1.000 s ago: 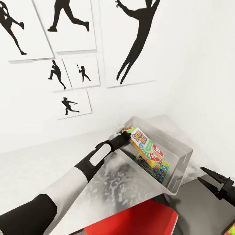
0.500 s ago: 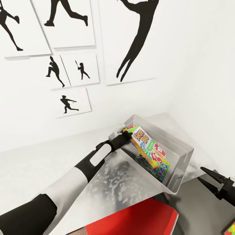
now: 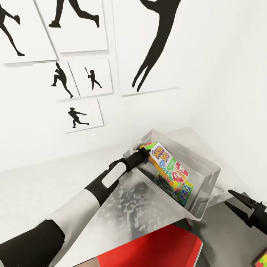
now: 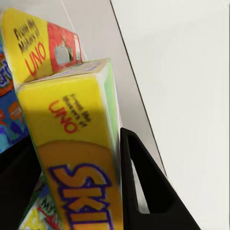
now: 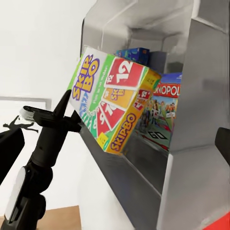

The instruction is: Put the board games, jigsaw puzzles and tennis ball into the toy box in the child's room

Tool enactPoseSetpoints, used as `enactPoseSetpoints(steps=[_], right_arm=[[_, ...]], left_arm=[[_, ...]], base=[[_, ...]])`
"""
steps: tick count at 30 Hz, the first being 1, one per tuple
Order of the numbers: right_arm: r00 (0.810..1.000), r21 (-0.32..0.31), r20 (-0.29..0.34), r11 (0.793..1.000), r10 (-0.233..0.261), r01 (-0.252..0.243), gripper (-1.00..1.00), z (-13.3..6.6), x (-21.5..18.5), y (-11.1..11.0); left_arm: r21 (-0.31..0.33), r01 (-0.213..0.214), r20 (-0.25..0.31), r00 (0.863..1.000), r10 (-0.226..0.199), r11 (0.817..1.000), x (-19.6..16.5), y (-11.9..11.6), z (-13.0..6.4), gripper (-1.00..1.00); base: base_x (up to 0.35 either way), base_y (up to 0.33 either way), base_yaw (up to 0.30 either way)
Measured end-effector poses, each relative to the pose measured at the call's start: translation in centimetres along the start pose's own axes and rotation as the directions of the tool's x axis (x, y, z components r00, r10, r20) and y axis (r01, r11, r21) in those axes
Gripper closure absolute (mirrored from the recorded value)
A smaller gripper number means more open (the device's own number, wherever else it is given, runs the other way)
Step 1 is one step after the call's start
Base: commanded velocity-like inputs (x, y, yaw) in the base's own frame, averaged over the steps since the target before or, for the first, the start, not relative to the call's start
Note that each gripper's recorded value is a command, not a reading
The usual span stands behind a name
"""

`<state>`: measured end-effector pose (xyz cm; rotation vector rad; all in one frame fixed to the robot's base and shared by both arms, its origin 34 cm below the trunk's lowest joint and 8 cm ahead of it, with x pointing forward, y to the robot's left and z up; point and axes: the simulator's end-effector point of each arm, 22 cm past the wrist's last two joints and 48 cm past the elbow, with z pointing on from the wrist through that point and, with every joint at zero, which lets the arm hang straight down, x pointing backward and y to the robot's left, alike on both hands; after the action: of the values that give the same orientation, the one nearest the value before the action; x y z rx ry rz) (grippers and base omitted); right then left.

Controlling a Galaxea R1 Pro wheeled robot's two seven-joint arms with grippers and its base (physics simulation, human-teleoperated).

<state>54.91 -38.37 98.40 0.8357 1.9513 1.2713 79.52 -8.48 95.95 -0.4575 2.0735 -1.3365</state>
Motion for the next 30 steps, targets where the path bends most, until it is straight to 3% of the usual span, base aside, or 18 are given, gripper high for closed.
enactPoseSetpoints(steps=[4,12,26,30], right_arm=[[1.000,0.031,0.021,1.000,0.007,-0.007,-1.00,-0.6,-0.5,-1.2],[0.998,0.089,0.057,0.996,-0.003,-0.002,-1.00,-1.9,-1.7,-2.9],[0.999,0.160,0.035,0.987,-0.037,0.031,-1.00,-2.1,-1.4,-4.5],[0.999,0.150,0.027,0.988,-0.039,0.035,-1.00,-1.7,-1.1,-4.1]], left_arm=[[0.029,0.033,0.003,0.999,-0.033,0.999,-0.7,-1.2,-0.1,1.00],[0.072,0.049,-0.008,0.999,-0.048,0.996,-1.5,-3.1,-0.3,1.00],[0.072,0.056,-0.086,0.995,-0.050,0.996,0.3,-3.2,-0.4,1.00],[0.057,0.055,-0.118,0.992,-0.048,0.997,1.4,-2.5,-0.4,1.00]], base=[[0.000,0.000,0.000],[0.000,0.000,0.000],[0.000,0.000,0.000],[0.000,0.000,0.000]])
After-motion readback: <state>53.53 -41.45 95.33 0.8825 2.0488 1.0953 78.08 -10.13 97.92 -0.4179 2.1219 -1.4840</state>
